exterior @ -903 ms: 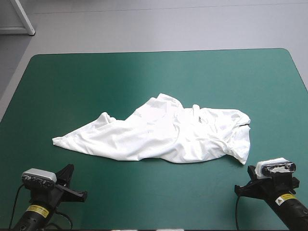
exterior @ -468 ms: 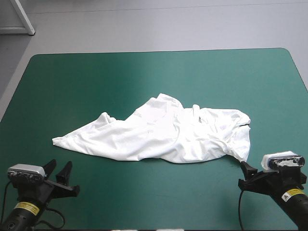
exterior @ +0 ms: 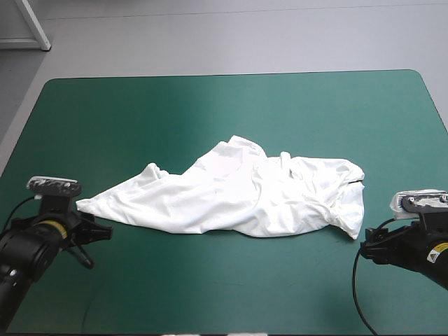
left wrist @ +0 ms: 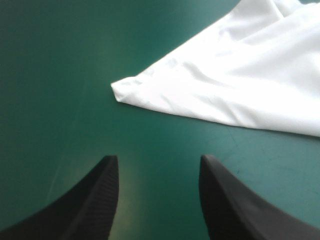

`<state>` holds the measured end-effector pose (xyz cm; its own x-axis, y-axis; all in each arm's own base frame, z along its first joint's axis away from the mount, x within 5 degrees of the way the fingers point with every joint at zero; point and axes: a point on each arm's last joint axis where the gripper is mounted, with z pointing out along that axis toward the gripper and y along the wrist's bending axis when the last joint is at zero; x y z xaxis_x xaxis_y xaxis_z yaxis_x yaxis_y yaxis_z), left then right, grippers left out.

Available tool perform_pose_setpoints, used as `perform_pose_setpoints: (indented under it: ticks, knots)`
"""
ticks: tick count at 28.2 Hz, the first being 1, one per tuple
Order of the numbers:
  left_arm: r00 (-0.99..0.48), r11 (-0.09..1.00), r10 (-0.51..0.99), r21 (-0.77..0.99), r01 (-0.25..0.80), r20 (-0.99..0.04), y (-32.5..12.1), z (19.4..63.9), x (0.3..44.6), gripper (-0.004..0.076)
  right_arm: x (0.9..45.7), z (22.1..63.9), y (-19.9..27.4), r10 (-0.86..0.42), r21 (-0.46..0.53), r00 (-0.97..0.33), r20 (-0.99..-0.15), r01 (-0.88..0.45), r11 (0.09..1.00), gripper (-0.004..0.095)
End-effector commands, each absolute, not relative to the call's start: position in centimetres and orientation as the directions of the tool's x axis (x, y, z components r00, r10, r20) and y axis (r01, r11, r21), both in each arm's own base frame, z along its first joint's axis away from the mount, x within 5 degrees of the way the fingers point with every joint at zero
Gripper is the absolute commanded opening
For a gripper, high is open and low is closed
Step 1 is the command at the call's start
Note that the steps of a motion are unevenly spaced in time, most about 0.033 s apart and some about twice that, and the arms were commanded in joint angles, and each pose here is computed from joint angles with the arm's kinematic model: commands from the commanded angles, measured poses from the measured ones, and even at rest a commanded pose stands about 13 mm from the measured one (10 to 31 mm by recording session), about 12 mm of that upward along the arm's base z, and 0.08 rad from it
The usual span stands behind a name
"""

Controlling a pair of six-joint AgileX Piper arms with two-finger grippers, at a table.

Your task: Fold the cloth

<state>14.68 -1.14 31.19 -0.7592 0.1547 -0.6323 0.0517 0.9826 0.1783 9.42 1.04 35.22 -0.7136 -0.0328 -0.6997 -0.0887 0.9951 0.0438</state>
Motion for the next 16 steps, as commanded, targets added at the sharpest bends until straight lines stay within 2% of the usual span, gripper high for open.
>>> perform_pose_setpoints:
  ticks: [1, 5, 8, 10, 16]
  knots:
    - [-0.774, 0.982, 0.157, 0.177, 0.059, -0.614, -2.1, 30.9, 18.6, 0.0370, 9.4, 36.6, 1.1, -0.024, 0.052, -0.711, -0.703, -0.085, 0.995, 0.0714]
    - [-0.837, 0.991, 0.041, 0.130, -0.036, -0.546, -0.6, 29.4, 22.4, 0.0370, 8.9, 36.3, 1.2, -0.028, 0.056, -0.745, -0.667, -0.087, 0.995, 0.0714]
    - [-0.842, 0.990, -0.112, 0.012, -0.139, -0.527, 2.0, 28.6, 24.9, 0.0370, 8.6, 36.0, 1.3, -0.021, 0.072, -0.771, -0.636, -0.087, 0.994, 0.0714]
    - [-0.854, 0.976, -0.216, -0.069, -0.209, -0.473, 3.7, 27.4, 26.2, 0.0370, 8.6, 36.0, 1.4, -0.018, 0.077, -0.772, -0.636, -0.087, 0.993, 0.0714]
    - [-0.876, 0.943, -0.331, -0.105, -0.315, -0.352, 6.6, 23.1, 28.5, 0.0391, 8.7, 36.0, 1.3, -0.019, 0.075, -0.773, -0.635, -0.086, 0.993, 0.0714]
